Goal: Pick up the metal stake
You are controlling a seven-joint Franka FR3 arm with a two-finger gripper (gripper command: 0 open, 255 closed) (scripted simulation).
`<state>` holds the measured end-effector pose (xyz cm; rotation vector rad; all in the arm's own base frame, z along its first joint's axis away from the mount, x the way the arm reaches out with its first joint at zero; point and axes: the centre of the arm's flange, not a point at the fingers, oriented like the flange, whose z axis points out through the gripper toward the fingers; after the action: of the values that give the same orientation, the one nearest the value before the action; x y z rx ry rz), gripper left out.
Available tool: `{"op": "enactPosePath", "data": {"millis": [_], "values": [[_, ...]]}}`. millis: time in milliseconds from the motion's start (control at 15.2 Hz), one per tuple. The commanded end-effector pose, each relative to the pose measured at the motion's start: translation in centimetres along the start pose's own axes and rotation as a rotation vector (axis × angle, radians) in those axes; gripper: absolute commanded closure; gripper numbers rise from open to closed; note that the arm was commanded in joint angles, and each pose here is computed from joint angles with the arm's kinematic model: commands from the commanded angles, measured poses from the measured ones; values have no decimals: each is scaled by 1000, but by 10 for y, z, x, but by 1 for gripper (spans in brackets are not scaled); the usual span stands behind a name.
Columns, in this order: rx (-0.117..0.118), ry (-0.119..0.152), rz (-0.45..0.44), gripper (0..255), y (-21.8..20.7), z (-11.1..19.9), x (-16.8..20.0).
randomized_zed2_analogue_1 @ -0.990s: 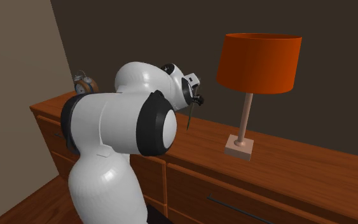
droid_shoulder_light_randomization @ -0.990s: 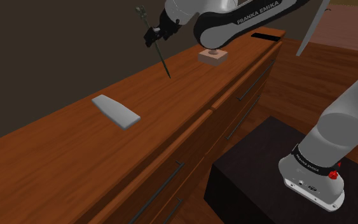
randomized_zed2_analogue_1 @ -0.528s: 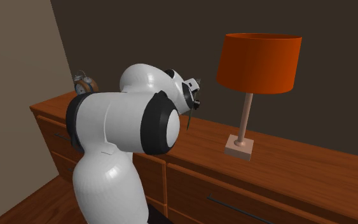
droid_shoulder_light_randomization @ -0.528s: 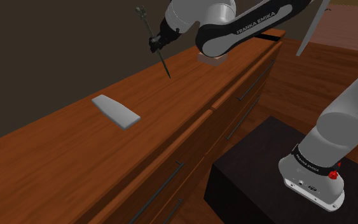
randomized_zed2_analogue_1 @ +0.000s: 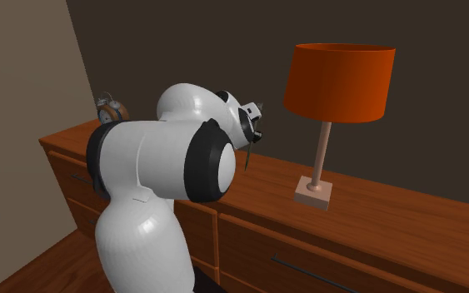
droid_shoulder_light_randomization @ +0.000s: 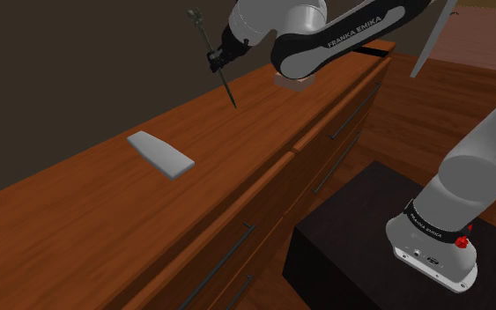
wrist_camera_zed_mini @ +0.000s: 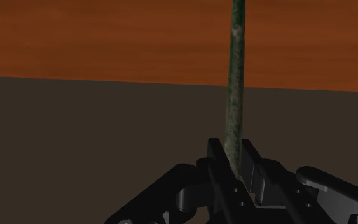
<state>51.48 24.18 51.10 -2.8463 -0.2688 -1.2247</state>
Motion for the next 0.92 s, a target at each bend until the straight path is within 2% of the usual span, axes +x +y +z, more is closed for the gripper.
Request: {"op": "enactPosePath", "data": {"millis": [0, 858], "values": [[0, 0, 0, 255, 0, -4, 4], [0, 0, 0, 255, 3, -51, 53]]}}
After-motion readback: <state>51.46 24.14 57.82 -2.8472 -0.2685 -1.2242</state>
